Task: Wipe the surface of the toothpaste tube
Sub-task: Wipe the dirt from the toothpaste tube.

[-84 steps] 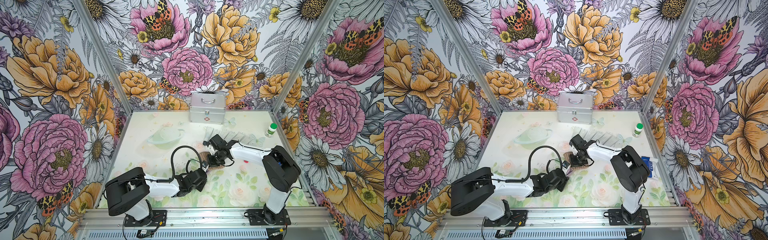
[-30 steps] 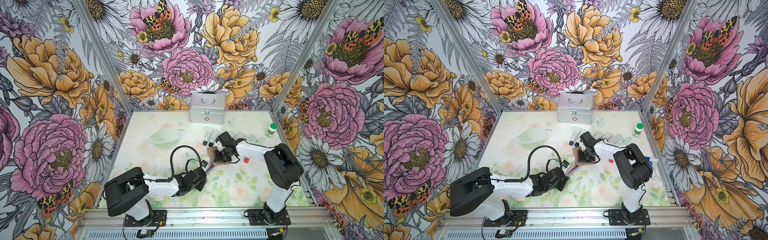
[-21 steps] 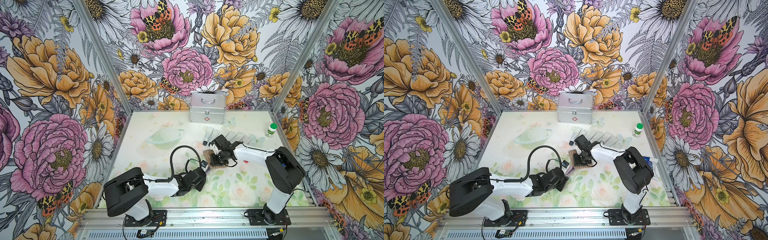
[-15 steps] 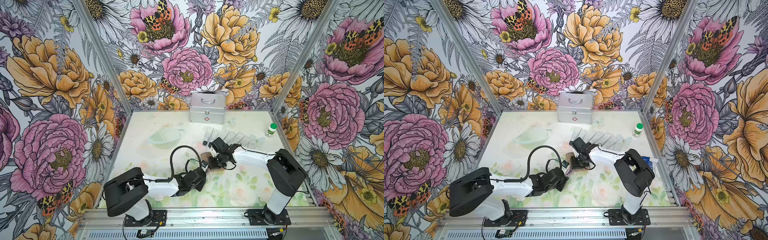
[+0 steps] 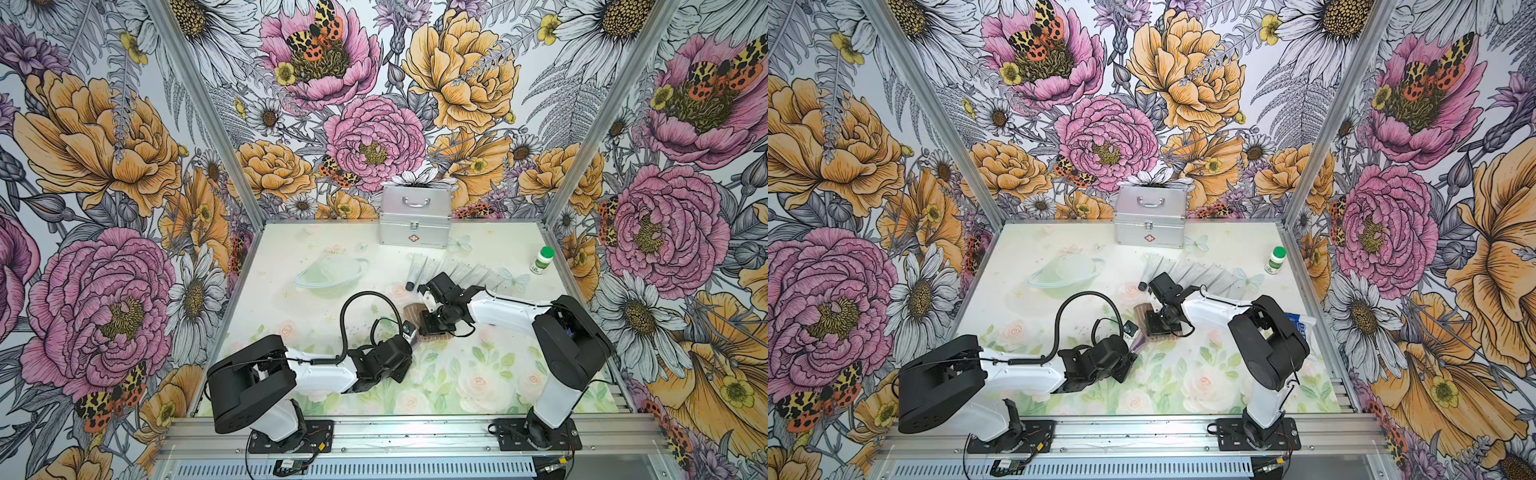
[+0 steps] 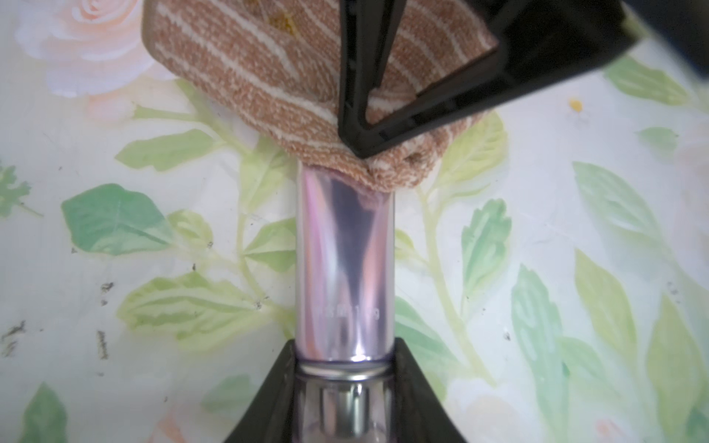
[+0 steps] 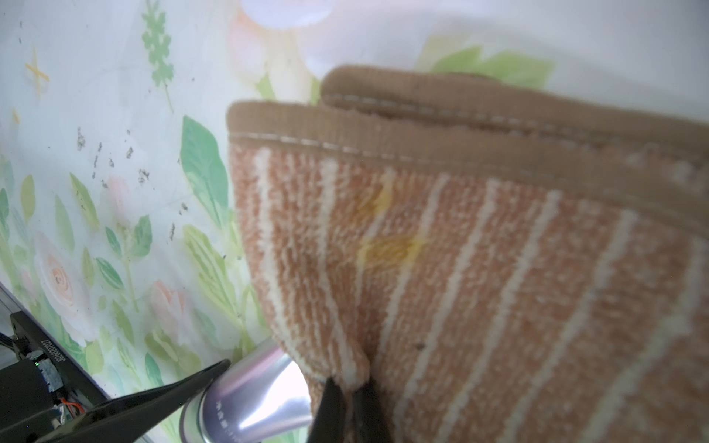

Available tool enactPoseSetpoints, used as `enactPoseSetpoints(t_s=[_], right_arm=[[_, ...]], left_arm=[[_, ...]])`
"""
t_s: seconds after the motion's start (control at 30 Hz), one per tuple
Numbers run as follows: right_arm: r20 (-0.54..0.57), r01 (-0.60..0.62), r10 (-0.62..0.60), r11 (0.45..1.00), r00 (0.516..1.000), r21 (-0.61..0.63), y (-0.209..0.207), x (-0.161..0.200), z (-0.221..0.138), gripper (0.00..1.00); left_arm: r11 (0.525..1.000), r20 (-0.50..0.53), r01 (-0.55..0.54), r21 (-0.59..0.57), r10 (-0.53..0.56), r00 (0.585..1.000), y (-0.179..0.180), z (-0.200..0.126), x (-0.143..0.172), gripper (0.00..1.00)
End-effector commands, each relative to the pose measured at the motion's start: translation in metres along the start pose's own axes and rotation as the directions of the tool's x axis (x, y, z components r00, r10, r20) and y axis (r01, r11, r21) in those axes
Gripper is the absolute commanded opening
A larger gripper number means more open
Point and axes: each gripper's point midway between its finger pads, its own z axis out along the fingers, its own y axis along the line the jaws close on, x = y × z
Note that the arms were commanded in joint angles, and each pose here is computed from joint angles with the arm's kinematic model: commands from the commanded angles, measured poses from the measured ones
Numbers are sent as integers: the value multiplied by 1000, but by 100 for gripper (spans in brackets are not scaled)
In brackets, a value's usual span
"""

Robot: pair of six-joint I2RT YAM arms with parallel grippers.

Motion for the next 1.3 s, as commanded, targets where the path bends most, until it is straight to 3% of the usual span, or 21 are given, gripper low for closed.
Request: enactPoseSetpoints(t_s=[0.0, 0.27, 0.53, 0.9, 1.27], right_arm=[[-122, -56, 83, 977, 989, 208, -66, 34, 20, 0], [-75, -71, 85, 983, 993, 172, -60, 5, 7, 0], [-38, -58, 57, 998, 998, -5, -7, -15, -18, 0], [-81, -10, 3, 997, 997, -81, 35, -11, -6, 0], [-152, -19, 15, 999, 988, -27, 18, 6, 30, 0]], left_arm=[[1000, 36, 23, -22, -22, 999, 9, -4, -8, 27], [999, 46, 31, -20, -30, 998, 10, -7, -9, 27], [999, 41, 28, -18, -27, 999, 9, -6, -9, 27], [999, 36, 26, -23, -26, 999, 10, -4, -8, 27], [999, 43, 28, -22, -27, 999, 10, -6, -9, 27]])
